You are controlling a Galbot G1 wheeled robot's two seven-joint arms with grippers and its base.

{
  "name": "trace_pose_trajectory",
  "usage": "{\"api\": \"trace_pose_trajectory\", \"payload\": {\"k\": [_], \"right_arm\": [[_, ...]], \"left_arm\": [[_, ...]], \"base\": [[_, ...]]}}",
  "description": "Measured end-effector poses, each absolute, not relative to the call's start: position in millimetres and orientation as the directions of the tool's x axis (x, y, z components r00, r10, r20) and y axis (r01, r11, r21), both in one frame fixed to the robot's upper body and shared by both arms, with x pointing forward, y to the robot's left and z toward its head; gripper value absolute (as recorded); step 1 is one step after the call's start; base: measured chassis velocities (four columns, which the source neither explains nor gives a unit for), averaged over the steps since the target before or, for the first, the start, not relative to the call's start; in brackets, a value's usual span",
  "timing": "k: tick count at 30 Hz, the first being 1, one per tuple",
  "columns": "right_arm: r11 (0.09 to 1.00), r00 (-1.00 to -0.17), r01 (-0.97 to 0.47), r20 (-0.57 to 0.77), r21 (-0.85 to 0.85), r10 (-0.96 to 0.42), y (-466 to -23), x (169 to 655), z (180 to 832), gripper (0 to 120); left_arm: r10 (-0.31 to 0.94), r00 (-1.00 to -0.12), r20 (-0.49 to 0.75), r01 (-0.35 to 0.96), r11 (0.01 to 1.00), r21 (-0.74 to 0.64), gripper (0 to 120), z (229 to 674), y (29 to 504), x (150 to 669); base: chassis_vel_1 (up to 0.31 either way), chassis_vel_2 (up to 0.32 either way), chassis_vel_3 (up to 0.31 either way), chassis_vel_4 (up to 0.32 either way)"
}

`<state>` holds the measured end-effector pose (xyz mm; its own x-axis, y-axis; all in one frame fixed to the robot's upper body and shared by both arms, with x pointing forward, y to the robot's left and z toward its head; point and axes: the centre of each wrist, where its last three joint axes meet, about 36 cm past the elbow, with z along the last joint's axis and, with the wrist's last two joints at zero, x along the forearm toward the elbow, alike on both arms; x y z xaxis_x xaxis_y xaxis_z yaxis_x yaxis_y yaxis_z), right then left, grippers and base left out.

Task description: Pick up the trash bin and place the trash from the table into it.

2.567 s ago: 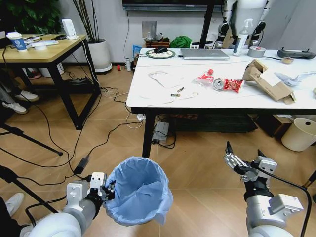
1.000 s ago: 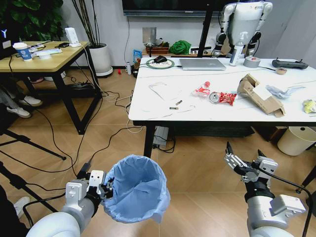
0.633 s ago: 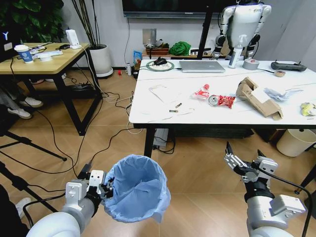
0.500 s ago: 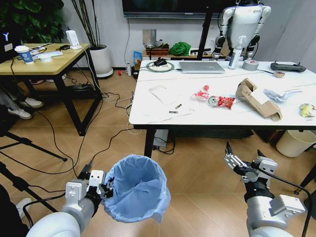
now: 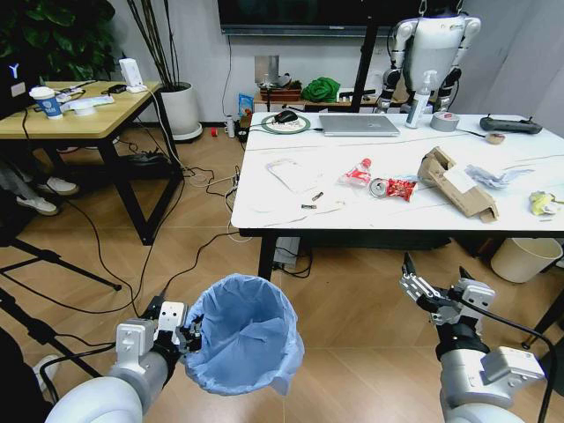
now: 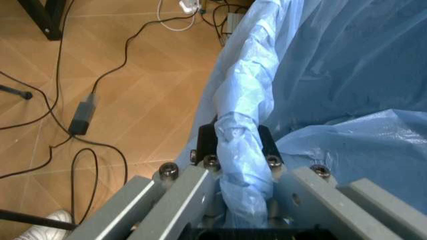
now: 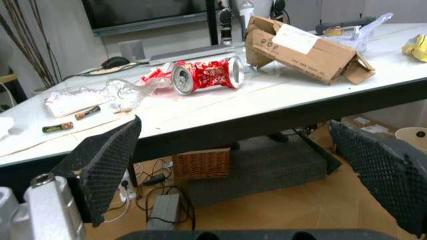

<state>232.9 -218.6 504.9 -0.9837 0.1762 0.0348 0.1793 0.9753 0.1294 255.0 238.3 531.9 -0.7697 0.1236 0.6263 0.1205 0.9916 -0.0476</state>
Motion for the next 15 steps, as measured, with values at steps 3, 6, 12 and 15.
{"api": "trace_pose_trajectory", "payload": {"k": [3, 6, 12, 15], "right_arm": [[0.975, -0.984, 0.18, 0.035, 0.129, 0.177, -218.6, 232.6, 505.0, 100], [0.975, -0.984, 0.18, 0.035, 0.129, 0.177, -218.7, 232.3, 505.6, 100], [0.976, -0.984, 0.179, 0.031, 0.128, 0.176, -218.7, 231.2, 507.6, 100], [0.976, -0.984, 0.178, 0.029, 0.127, 0.175, -218.7, 230.7, 508.8, 100]], "left_arm": [[0.124, -0.769, 0.627, 0.12, 0.992, -0.048, 0, 531.8, 238.2, 254.9], [0.124, -0.769, 0.627, 0.12, 0.992, -0.049, 0, 531.7, 238.1, 254.8], [0.123, -0.767, 0.63, 0.118, 0.992, -0.05, 0, 531.2, 238.4, 254.2], [0.123, -0.766, 0.63, 0.117, 0.992, -0.051, 0, 531.1, 238.5, 254.0]], "base": [[0.0, 0.0, 0.0, 0.0], [0.0, 0.0, 0.0, 0.0], [0.0, 0.0, 0.0, 0.0], [0.0, 0.0, 0.0, 0.0]]}}
